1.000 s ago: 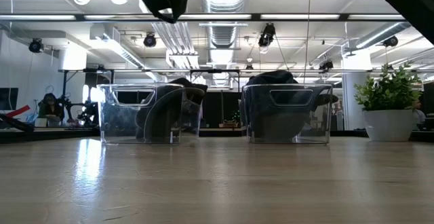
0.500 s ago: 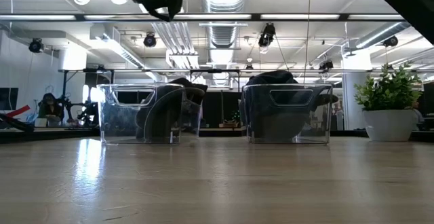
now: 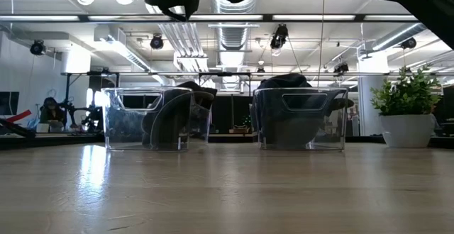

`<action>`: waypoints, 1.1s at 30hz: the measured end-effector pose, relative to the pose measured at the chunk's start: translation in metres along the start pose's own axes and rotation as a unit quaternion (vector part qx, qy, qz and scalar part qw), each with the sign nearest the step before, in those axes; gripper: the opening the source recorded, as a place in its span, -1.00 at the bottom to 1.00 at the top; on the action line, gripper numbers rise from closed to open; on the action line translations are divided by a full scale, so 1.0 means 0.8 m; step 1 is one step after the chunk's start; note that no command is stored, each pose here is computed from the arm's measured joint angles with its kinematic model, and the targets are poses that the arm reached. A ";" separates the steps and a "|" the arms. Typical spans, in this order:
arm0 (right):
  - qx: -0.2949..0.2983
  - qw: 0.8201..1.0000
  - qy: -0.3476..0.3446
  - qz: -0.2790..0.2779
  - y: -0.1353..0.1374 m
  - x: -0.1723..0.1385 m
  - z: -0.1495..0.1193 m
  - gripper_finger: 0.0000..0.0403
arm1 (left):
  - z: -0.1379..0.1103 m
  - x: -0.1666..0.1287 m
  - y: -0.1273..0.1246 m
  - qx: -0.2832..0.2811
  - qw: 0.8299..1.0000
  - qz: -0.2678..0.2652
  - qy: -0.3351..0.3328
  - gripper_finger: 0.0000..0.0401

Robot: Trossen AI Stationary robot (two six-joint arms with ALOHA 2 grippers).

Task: Pick & Place hat
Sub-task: Put the black cap into the left transparent bin

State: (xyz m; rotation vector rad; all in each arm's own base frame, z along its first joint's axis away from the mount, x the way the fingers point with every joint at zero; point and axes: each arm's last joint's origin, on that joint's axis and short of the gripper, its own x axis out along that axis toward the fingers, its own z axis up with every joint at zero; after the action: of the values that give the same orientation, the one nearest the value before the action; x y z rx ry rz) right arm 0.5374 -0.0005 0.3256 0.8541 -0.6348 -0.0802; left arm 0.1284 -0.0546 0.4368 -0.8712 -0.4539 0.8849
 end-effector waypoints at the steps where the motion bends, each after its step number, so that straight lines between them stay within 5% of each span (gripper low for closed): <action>1: -0.002 1.000 0.000 0.000 0.000 0.000 0.000 0.03 | -0.001 0.000 0.000 -0.001 1.000 0.000 0.000 -0.97; 9: -0.007 1.000 0.005 0.009 0.000 0.001 0.001 -0.08 | -0.007 0.000 -0.002 0.008 1.000 0.000 0.000 -0.95; 21: -0.020 0.999 0.018 0.025 0.003 0.001 0.002 -0.78 | -0.013 0.000 -0.001 0.058 0.998 0.013 0.035 -0.43; 28: -0.045 0.997 0.055 -0.018 -0.005 -0.001 0.004 -0.93 | -0.010 -0.002 0.013 0.164 0.978 0.040 0.122 -0.20; 33: -0.056 0.993 0.086 -0.059 -0.012 -0.014 0.017 -0.93 | -0.014 -0.005 0.030 0.240 0.947 0.061 0.204 -0.18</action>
State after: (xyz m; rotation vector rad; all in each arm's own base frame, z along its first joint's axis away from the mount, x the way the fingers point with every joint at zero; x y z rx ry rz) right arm 0.5225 -0.0122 0.3198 0.7802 -0.4136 -0.1469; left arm 0.1221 -0.0551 0.4111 -0.6097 0.1769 0.8502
